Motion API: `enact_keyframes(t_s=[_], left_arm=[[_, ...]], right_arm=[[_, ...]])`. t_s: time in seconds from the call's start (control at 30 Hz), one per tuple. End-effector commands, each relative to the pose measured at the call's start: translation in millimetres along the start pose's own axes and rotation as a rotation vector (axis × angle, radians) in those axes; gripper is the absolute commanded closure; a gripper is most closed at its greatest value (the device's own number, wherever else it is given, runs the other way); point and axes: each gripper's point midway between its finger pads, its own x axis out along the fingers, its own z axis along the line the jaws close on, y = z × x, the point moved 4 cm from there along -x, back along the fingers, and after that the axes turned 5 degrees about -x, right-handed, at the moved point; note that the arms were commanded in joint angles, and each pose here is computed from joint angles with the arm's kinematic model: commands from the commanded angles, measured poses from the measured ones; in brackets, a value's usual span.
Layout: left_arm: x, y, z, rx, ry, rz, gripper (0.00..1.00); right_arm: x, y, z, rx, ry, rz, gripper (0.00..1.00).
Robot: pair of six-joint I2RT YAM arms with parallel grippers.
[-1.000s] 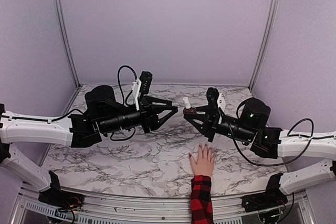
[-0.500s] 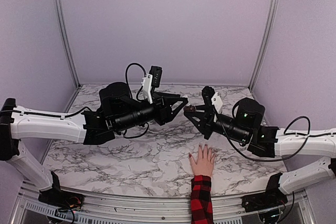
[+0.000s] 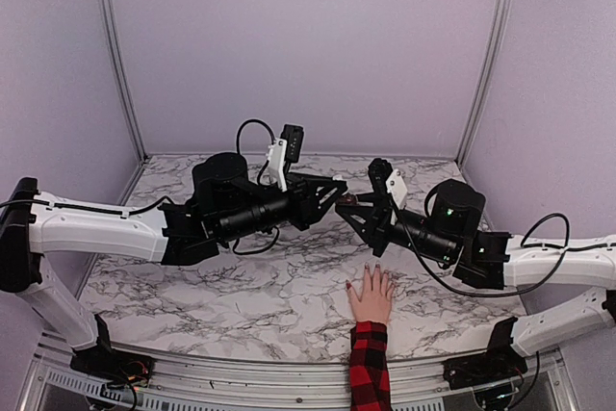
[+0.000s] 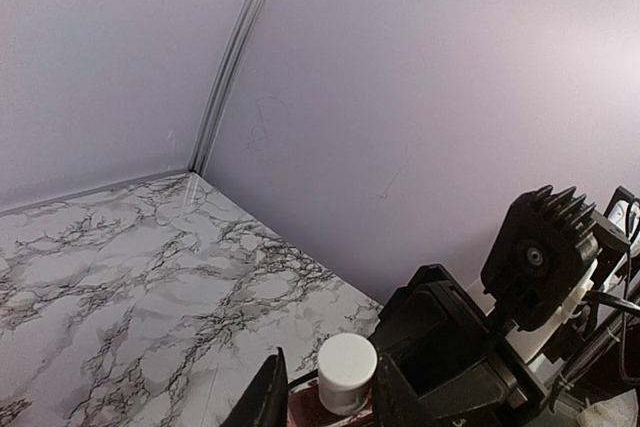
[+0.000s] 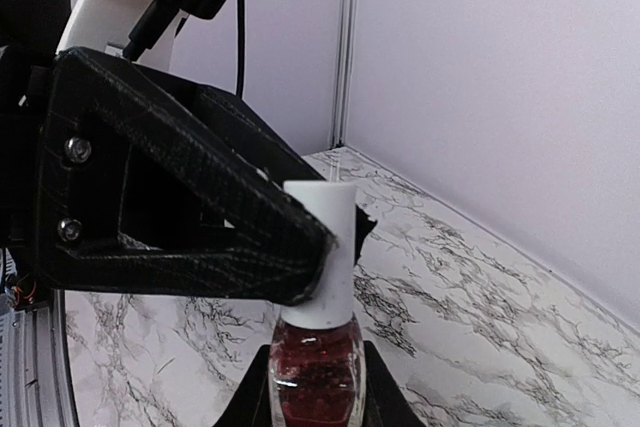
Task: Paint the nails
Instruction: Screw the nail polish bottle cap onto the nail polish bottle.
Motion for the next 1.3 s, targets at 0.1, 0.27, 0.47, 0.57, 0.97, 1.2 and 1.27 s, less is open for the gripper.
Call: enact_keyframes(t_s=[0.1, 0.27, 0.47, 0.57, 0.97, 1.2, 1.27], left_arm=[[2, -7, -13, -0.003, 0.063, -0.018, 0.79], [0, -1, -13, -0.015, 0.083, 0.000, 0.85], [-5, 7, -17, -0.008, 0.138, 0.026, 0.91], [-8, 12, -20, 0.002, 0.172, 0.046, 0.95], [-18, 38, -37, 0.070, 0.372, 0.175, 0.97], [-24, 60, -41, 0.121, 0.470, 0.261, 0.95], [-24, 66, -41, 0.132, 0.492, 0.287, 0.94]], right_arm=[[-1, -30, 0, -0.004, -0.002, -0.082, 1.00], [-6, -41, -1, -0.003, -0.014, -0.129, 1.00], [-14, -54, 2, -0.007, -0.084, -0.190, 1.00], [-18, -58, 3, -0.009, -0.124, -0.217, 1.00], [-32, -80, 19, -0.038, -0.323, -0.307, 1.00], [-39, -92, 32, -0.053, -0.452, -0.353, 1.00], [-41, -94, 35, -0.055, -0.487, -0.363, 1.00]])
